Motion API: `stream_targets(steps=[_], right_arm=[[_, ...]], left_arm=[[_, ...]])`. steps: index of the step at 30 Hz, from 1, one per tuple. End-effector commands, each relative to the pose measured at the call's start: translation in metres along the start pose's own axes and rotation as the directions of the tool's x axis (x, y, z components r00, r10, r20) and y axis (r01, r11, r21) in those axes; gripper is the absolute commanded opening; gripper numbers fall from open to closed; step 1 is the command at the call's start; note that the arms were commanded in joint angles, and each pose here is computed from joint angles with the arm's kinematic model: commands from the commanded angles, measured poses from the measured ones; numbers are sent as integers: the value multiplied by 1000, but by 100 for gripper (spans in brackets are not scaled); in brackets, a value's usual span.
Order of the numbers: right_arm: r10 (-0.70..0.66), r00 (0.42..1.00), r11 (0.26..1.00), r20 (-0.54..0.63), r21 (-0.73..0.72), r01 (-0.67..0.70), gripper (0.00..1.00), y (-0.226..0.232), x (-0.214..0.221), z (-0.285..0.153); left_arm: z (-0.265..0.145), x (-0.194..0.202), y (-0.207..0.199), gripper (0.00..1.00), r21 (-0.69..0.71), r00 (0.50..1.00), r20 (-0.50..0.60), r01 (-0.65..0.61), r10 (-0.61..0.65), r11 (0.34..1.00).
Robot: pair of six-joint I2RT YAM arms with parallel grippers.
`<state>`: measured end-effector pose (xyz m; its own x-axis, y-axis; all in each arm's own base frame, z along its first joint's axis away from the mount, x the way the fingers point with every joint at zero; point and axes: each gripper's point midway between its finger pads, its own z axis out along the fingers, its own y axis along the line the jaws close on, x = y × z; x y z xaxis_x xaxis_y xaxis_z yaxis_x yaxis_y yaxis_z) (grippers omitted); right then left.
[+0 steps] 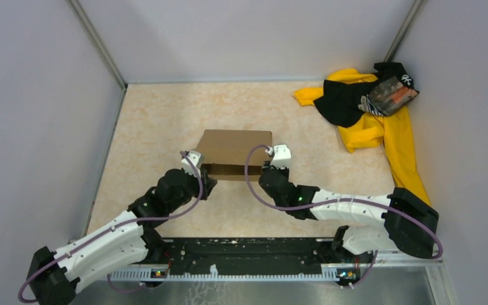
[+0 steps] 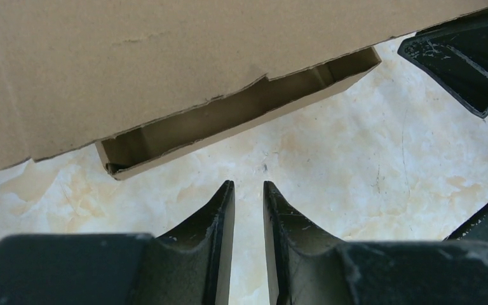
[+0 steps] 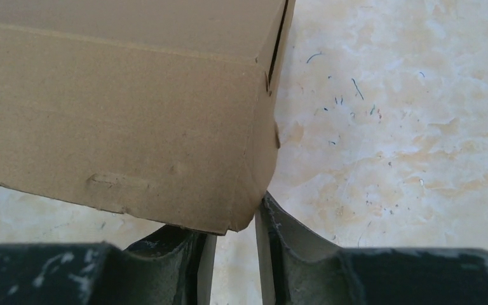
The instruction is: Fold the paper box
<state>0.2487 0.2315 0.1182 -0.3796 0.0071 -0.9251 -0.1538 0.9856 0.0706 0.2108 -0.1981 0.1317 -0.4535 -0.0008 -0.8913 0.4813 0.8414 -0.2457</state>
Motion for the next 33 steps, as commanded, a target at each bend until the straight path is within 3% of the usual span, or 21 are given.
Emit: stream_targets(steps=[1, 14, 26, 33], right_arm=[[41, 999, 998, -5, -53, -41, 29, 7, -7, -10], [57, 996, 996, -75, -66, -61, 38, -16, -1, -37], [108, 993, 990, -42, -88, -111, 42, -28, -46, -68], [97, 995, 993, 5, -69, -96, 47, -27, -88, -66]], left_arm=[[-6, 7, -1, 29, -13, 997, -34, 70, -70, 997], [-35, 4, -16, 27, 24, 973, -93, 215, -212, 976], [-79, -73, -40, 27, 168, 957, 82, 262, -278, 950], [-69, -104, -37, 30, 110, 967, 143, 197, -212, 974]])
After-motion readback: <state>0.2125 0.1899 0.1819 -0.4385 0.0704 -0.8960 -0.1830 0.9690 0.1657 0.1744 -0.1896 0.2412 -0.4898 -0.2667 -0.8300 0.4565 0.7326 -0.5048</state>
